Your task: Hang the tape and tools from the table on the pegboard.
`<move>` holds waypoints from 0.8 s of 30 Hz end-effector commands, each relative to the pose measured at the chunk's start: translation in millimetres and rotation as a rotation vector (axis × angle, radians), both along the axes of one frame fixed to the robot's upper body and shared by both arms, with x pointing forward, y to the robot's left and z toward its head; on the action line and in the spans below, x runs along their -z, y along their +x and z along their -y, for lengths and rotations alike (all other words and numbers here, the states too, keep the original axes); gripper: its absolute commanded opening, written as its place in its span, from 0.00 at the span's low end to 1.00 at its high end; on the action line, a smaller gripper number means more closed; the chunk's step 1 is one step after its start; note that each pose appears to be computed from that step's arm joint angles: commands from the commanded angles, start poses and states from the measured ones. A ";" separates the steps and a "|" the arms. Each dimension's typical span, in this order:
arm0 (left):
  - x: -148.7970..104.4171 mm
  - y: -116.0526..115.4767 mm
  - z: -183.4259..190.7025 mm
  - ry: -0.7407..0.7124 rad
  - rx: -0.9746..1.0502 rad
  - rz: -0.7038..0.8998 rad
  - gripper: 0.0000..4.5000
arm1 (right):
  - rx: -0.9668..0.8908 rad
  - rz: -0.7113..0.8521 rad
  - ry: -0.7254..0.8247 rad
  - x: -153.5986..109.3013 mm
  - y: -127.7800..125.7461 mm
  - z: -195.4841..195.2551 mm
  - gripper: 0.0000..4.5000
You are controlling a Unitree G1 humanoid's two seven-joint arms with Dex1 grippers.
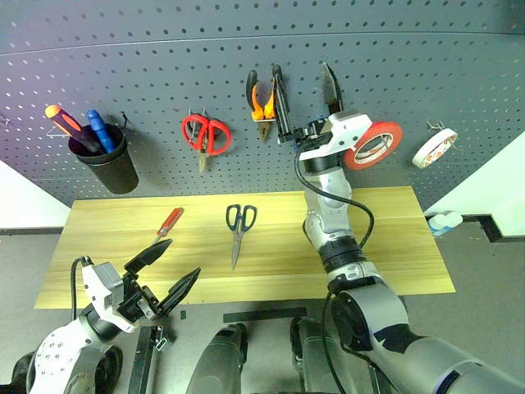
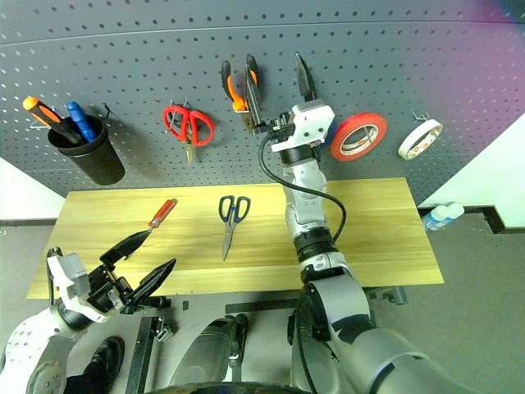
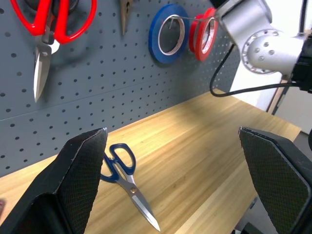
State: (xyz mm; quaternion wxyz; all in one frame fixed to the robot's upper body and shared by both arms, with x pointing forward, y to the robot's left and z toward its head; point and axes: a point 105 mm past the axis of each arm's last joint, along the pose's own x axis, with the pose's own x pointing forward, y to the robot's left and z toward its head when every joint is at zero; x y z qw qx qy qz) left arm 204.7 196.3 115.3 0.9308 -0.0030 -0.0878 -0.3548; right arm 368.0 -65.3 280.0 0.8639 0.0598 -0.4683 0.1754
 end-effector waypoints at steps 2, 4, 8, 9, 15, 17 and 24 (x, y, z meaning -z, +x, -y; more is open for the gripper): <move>-4.0 -0.1 -3.0 -0.003 0.000 0.022 1.00 | 0.018 0.027 0.021 -11.6 -17.5 21.0 0.99; -3.5 0.5 -4.6 -0.002 -0.002 0.023 1.00 | 0.028 -0.004 0.005 -6.2 -21.6 32.5 0.99; -0.3 2.3 -16.6 0.007 -0.034 0.022 1.00 | -0.017 -0.183 -0.080 25.7 -31.9 64.2 0.99; 0.8 3.6 -19.3 0.002 -0.044 0.019 1.00 | -0.054 -0.230 -0.102 33.3 -36.6 68.7 0.99; 8.7 25.3 -27.1 -0.043 -0.120 -0.012 1.00 | -0.231 -0.472 -0.195 68.5 -57.8 84.3 0.99; 22.2 41.5 -34.3 -0.063 -0.201 -0.110 1.00 | -0.323 -0.540 -0.291 85.0 -71.6 76.6 0.99; 47.4 78.4 -30.2 -0.128 -0.384 -0.366 1.00 | -0.612 -0.735 -0.465 111.0 -103.5 64.6 0.99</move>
